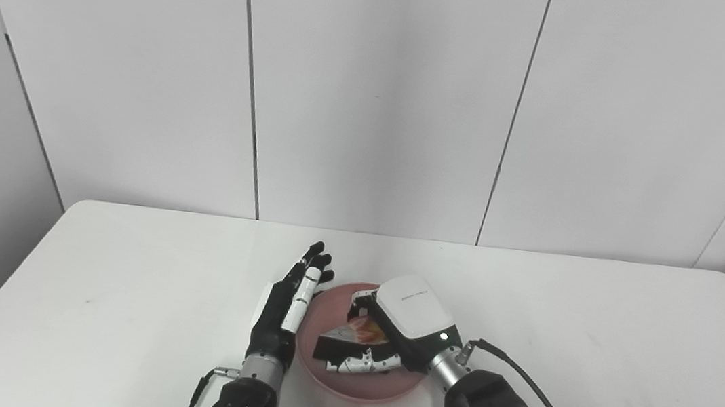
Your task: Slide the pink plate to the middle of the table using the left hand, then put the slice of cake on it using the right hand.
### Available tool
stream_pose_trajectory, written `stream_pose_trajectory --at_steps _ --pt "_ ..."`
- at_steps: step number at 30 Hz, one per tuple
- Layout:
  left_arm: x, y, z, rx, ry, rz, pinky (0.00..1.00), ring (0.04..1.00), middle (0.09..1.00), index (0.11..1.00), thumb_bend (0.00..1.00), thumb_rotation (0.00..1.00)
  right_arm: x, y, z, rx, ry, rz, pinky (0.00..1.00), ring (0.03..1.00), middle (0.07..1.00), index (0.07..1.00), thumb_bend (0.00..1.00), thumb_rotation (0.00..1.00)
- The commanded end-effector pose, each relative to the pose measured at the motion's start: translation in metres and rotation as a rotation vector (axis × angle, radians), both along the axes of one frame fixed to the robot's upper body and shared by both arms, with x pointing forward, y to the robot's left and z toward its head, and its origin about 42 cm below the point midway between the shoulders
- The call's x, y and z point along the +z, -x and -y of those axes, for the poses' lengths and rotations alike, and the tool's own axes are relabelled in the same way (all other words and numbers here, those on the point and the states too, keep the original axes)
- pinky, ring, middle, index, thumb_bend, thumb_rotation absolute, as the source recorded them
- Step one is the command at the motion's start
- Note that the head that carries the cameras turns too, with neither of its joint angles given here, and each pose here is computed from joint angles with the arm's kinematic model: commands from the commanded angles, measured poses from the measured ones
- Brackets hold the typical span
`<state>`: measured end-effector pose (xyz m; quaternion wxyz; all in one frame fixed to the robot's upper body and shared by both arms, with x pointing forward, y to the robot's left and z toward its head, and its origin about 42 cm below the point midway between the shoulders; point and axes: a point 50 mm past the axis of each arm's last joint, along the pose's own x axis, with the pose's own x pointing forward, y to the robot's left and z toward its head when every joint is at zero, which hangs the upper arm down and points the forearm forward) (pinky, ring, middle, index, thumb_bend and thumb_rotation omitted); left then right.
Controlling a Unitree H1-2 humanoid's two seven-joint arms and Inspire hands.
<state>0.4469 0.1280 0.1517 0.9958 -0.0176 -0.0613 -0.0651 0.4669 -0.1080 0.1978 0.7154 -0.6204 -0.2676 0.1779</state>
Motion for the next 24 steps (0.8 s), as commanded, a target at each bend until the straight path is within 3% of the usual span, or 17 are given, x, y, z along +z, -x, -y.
stream_pose_trajectory --at_steps 1,8,10,17,19,20,21,24 --pt "-0.004 0.005 0.014 -0.029 0.013 -0.029 0.73 0.842 0.875 0.877 0.63 0.95 0.025 -0.007 -0.009 0.048 -0.015 0.059 0.28 0.366 0.441 0.578 0.46 0.79" --pt "-0.004 0.006 0.015 -0.037 0.024 -0.026 0.7 0.842 0.838 0.876 0.67 0.99 0.017 -0.008 -0.006 0.046 -0.017 0.043 0.29 0.364 0.44 0.614 0.46 0.72" --pt "-0.004 0.006 0.014 -0.037 0.025 -0.023 0.7 0.839 0.832 0.871 0.68 1.0 0.016 -0.008 -0.005 0.045 -0.02 0.039 0.28 0.341 0.422 0.618 0.47 0.7" --pt "-0.004 0.006 0.011 -0.037 0.007 -0.01 0.67 0.79 0.815 0.871 0.68 1.0 0.013 -0.009 -0.004 0.045 -0.008 0.058 0.33 0.407 0.484 0.569 0.59 0.67" --pt "-0.004 0.006 0.011 -0.036 0.003 -0.008 0.68 0.773 0.811 0.873 0.67 1.0 0.012 -0.009 -0.003 0.03 0.015 0.055 0.35 0.441 0.523 0.602 0.65 0.71" --pt "-0.003 0.006 0.011 -0.037 0.001 -0.007 0.74 0.82 0.825 0.875 0.68 1.0 0.012 -0.009 -0.003 0.022 0.025 0.05 0.46 0.566 0.641 0.659 0.71 0.77" --pt "-0.003 0.006 0.011 -0.038 0.0 -0.008 0.75 0.823 0.826 0.876 0.68 1.0 0.012 -0.009 -0.002 0.014 0.034 0.042 0.47 0.575 0.649 0.664 0.72 0.77" --pt "-0.003 0.006 0.01 -0.042 0.013 -0.012 0.74 0.835 0.837 0.875 0.69 1.0 0.013 -0.008 0.001 0.007 0.041 0.031 0.65 0.732 0.771 0.721 0.79 0.81"
